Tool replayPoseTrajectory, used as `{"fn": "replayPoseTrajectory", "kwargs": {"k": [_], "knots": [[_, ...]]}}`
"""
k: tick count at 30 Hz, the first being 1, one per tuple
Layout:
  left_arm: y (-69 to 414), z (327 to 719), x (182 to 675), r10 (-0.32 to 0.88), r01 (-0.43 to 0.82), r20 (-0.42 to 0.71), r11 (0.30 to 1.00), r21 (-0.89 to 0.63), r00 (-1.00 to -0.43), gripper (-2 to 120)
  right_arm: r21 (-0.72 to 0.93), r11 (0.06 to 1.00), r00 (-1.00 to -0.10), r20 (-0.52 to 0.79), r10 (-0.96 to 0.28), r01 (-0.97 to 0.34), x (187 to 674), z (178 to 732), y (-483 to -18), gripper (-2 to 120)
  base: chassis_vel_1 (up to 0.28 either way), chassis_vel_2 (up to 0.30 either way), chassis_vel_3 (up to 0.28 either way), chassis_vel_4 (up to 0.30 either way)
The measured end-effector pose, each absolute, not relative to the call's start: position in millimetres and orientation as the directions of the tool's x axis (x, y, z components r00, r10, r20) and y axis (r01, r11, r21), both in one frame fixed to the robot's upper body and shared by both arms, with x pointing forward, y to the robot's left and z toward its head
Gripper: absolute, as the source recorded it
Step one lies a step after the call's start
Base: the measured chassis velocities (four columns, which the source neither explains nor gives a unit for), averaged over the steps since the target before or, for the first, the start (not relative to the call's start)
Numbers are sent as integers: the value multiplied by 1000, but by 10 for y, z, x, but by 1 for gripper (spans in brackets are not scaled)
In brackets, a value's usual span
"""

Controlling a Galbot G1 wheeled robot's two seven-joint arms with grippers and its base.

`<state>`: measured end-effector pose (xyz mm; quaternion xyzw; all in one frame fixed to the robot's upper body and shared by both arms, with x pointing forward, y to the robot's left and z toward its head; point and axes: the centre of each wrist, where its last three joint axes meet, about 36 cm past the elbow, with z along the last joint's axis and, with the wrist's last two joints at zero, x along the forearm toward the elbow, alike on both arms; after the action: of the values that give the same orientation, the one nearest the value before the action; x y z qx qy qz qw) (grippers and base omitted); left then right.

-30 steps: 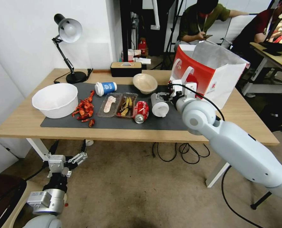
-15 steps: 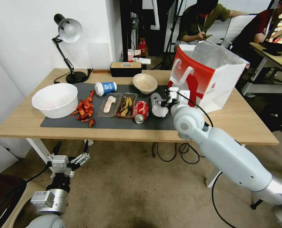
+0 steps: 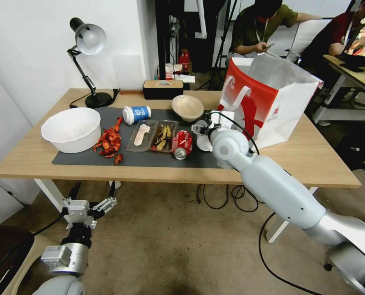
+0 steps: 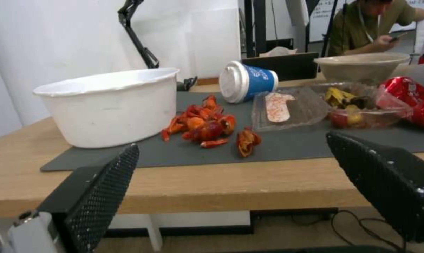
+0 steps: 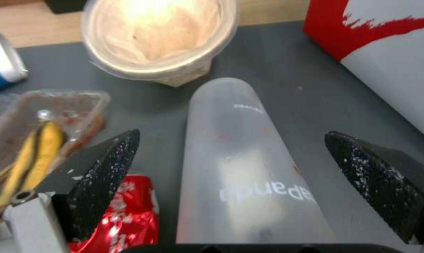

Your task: Pick up the trash from the table and place it into the takeout bag.

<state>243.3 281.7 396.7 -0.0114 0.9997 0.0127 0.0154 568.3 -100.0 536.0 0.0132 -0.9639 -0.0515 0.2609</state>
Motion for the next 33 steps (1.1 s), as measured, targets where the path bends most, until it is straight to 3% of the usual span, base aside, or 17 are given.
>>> {"fn": "replayPoseTrajectory", "kwargs": {"k": [33], "knots": [[2854,3986,2497,-18,-19,-47,999,27,-999,100,147,989,-803,590,-77,14,5594,5391,-1114,100,0,0,0,0]]}}
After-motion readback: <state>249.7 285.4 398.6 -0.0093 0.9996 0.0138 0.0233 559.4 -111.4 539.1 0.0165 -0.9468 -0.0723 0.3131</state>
